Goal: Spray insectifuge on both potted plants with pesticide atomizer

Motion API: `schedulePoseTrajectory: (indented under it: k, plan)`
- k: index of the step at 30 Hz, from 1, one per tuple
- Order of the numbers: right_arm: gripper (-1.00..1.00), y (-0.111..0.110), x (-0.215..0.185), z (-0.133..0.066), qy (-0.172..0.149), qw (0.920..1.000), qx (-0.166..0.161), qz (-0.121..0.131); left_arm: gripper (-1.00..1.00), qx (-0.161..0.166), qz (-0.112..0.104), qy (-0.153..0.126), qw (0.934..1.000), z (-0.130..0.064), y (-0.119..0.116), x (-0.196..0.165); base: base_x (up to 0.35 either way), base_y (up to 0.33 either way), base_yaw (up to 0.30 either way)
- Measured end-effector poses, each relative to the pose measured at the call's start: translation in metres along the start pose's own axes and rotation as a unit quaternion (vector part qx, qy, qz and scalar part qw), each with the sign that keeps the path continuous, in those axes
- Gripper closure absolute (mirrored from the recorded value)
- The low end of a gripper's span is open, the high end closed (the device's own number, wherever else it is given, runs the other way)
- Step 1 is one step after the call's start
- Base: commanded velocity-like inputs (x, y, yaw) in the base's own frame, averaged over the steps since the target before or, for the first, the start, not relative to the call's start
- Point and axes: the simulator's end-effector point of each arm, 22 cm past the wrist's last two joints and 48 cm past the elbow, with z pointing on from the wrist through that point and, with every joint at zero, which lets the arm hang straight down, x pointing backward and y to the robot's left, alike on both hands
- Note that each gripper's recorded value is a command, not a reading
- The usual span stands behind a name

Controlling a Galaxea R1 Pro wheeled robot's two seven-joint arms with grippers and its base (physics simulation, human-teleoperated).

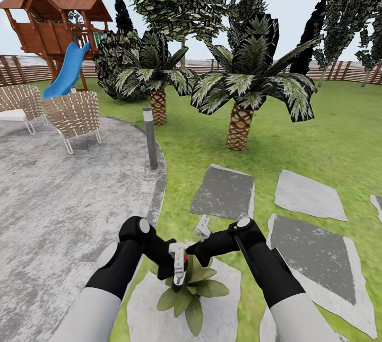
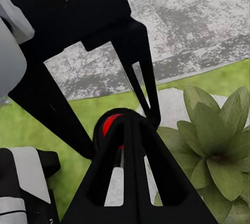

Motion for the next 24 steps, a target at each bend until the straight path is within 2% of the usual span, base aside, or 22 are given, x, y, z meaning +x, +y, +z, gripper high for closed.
schedulePoseTrajectory:
  k: [19,20,24]
  plan:
    - [1.00,0.000,0.000,0.000,0.000,1.0000,0.001,0.000,1.00,-0.011,0.003,0.004,0.9999,-0.006,0.005,0.002,0.000,0.000,0.000]
    - [1.00,0.000,0.000,0.000,0.000,1.0000,0.000,0.000,1.00,-0.012,0.001,0.008,0.9999,-0.007,0.006,0.008,0.000,0.000,0.000]
    - [1.00,-0.001,0.001,0.000,0.001,1.0000,0.001,0.000,1.00,-0.026,-0.024,0.056,0.9978,-0.029,0.015,0.070,0.000,0.000,0.000]
